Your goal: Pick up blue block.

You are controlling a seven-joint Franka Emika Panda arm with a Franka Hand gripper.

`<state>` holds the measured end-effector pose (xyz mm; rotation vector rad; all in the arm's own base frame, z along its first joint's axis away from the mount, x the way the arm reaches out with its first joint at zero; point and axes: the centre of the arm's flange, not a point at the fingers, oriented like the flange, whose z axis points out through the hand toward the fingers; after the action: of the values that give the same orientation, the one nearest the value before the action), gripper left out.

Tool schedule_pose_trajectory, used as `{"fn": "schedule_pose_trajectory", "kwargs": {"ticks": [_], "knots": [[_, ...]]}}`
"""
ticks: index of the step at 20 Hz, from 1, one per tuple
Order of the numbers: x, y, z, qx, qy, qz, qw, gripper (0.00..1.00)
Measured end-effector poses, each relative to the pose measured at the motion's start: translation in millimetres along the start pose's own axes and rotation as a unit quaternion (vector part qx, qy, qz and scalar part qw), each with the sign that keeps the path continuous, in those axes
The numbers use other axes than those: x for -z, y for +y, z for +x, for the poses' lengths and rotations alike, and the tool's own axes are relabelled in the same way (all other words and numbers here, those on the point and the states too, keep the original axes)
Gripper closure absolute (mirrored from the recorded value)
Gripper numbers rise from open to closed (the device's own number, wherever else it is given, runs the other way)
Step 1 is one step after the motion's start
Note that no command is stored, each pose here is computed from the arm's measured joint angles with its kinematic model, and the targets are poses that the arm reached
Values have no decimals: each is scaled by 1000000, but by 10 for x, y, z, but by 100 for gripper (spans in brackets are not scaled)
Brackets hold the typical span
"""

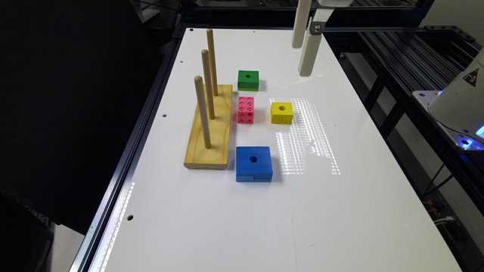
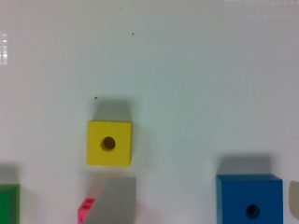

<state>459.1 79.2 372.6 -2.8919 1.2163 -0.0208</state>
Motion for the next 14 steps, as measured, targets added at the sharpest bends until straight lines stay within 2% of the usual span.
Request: {"fn": "schedule_pose_trajectory", "kwargs": {"ticks": [4, 6, 10, 12, 14], "knots": [[0, 0, -1, 535, -12, -51, 1000000, 0], [1, -6, -8, 1472, 213, 33, 999999, 0], [27, -49, -36, 6063, 2590, 2179, 999976, 0], [46, -80, -52, 9100, 4136, 3771, 999943, 0], [53, -102, -62, 11038, 4998, 4872, 999915, 0]]}}
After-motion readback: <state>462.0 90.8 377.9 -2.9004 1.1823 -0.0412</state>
